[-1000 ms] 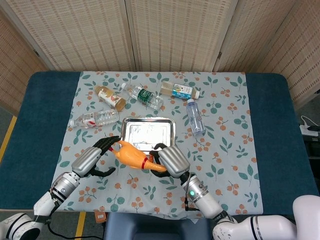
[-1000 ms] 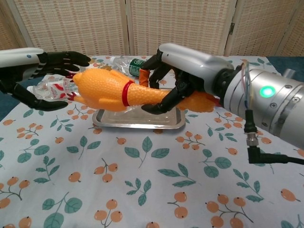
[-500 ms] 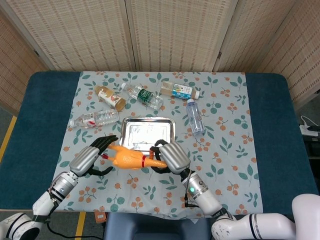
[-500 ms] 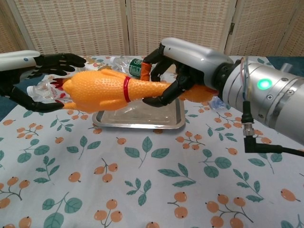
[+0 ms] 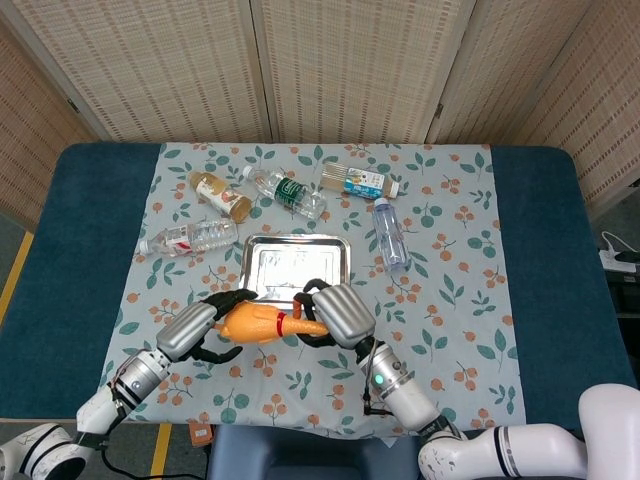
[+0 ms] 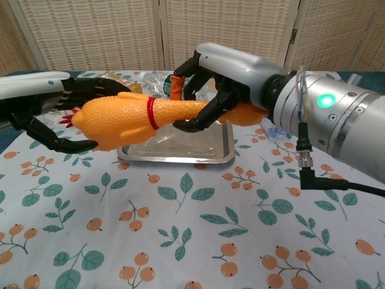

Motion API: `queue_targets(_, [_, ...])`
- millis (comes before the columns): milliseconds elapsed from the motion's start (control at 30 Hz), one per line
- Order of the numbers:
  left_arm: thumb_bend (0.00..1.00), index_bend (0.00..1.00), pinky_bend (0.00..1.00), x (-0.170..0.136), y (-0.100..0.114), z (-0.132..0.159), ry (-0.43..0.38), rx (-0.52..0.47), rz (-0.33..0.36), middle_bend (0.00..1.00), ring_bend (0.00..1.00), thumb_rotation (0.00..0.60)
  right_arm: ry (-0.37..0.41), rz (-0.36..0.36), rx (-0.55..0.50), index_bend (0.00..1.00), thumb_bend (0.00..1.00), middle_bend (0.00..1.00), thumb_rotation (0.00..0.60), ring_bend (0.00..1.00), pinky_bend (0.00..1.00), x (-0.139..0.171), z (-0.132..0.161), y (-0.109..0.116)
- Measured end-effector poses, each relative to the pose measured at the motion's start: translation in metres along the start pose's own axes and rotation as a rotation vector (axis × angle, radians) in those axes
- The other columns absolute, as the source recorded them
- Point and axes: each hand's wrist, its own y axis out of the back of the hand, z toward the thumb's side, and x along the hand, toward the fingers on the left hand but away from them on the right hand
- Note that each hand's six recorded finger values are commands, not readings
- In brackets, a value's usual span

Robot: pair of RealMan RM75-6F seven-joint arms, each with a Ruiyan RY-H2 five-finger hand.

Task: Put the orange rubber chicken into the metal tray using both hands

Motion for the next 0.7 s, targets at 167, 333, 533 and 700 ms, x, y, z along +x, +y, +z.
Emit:
queue_targets(167, [0.44,0.66,0.51,0.0037,-0.0012,-0.0028,0.016,-0.028,0.025,0.62,0.53,0.600,-0.004,0.006,0.006,0.94,0.28,0.69,0.600,0.80,1.00,0.0004,-0.0017,-0.0015])
queue_targets(333, [0.62,0.87,0.75,0.0069,0.0017,-0.0044,0.030,-0.074,0.076,0.83,0.74,0.600,-0.009,0.010,0.009,0.94,0.28,0.69,0.600,0.80,1.00,0.0002,-0.0038,-0.0035])
queue_targets(533, [0.72,0.88,0.85,0.0058,0.0041,-0.0071,0.055,-0.065,0.120,0.89,0.83,0.600,-0.014,0.015,0.010,0.94,0.28,0.69,0.600,0.80,1.00,0.0003,-0.0047,-0.0050])
queue_targets(700, [0.74,0.88,0.86,0.0039,0.0020,-0.0052,0.059,-0.071,0.118,0.90,0.85,0.600,-0.013,0.021,0.016,0.94,0.28,0.69,0.600,0.80,1.00,0.0014,-0.0032,-0.0073])
